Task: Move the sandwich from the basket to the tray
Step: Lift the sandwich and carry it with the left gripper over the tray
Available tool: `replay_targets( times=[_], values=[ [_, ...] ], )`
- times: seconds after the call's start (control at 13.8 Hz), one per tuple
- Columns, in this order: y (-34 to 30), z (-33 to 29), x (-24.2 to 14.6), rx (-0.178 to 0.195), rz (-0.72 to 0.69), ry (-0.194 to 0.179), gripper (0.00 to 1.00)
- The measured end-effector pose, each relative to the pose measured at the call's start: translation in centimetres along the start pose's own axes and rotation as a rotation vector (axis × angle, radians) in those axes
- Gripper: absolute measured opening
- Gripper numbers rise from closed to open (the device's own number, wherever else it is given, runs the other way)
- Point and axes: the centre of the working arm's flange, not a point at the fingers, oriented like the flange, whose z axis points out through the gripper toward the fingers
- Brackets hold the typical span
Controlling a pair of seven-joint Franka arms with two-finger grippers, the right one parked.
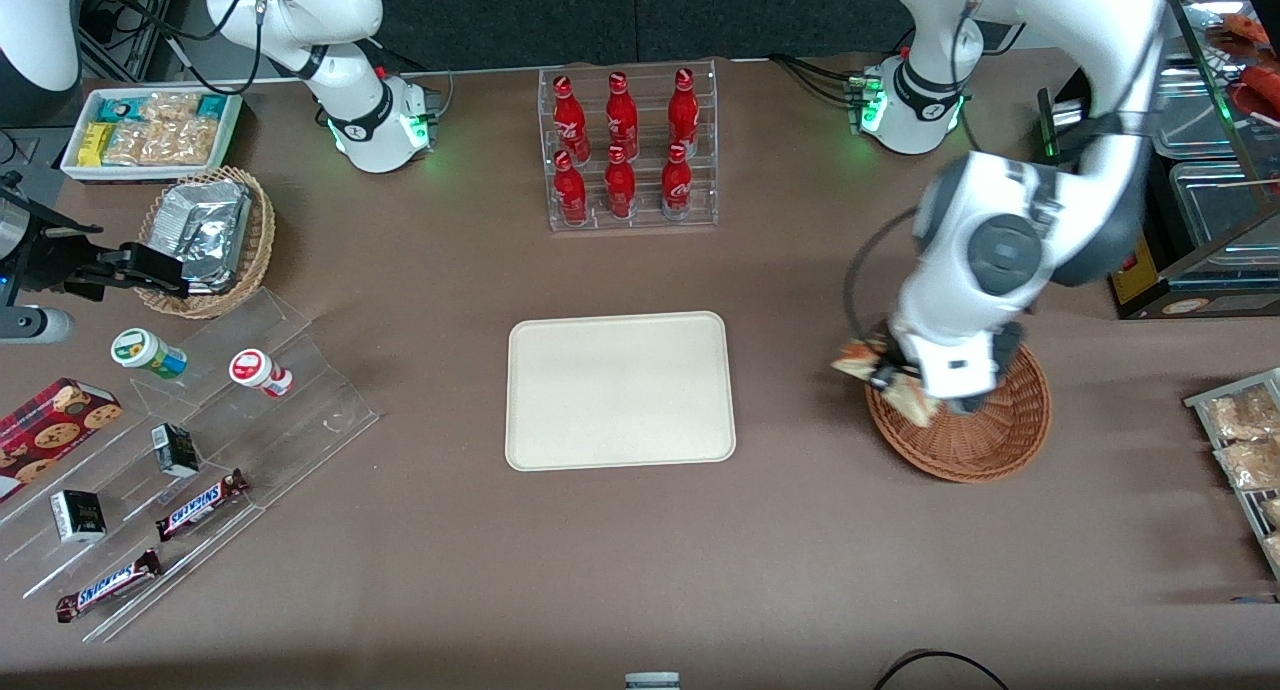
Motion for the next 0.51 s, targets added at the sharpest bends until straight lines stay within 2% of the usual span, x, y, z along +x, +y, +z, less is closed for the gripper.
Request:
replay_targets(
  times=[0.22,0.51],
  values=[
    [4.3,1.6,-8.5,0.002,0.093,-0.002,0.18],
    [9.2,3.9,-14.6,-0.016,0.260,-0.007,0.18]
  ],
)
